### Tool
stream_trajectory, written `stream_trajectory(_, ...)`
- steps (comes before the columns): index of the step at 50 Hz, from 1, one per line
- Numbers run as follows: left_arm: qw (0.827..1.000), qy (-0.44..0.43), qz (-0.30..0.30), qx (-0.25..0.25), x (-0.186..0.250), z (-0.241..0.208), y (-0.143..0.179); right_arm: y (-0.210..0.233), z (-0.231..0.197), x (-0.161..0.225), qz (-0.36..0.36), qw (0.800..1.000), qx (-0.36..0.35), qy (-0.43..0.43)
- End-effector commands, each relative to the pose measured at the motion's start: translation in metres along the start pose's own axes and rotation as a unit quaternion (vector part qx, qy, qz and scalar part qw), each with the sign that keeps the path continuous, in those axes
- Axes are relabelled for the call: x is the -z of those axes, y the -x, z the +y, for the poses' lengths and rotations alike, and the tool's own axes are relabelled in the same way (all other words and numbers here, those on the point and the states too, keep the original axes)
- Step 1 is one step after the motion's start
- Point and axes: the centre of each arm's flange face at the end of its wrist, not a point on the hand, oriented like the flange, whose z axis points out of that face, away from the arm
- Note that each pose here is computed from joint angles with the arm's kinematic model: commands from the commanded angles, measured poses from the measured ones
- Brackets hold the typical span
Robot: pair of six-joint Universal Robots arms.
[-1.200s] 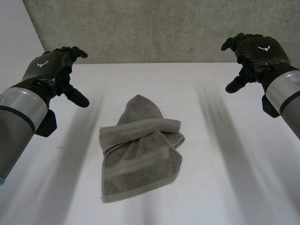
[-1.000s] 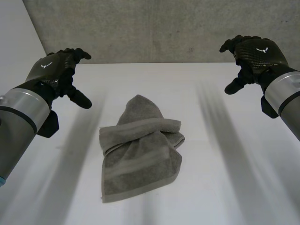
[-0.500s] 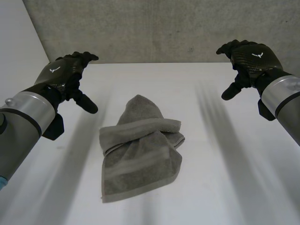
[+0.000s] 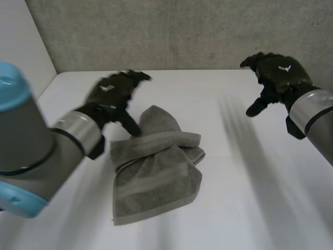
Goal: Fold the towel.
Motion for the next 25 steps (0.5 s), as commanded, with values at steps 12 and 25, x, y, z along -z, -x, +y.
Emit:
stream_trajectory(12,0.962,0.047,0.101,-0.248,-0.071,0.100,-0.057,0.020,0.081,0.037,-0.051,0.990,0.007,0.134)
stream_trajectory(25,0.958,0.037,0.099,-0.268,-0.085,0.109,-0.055,0.035,0.105,0.055,-0.111,0.979,-0.027,0.172)
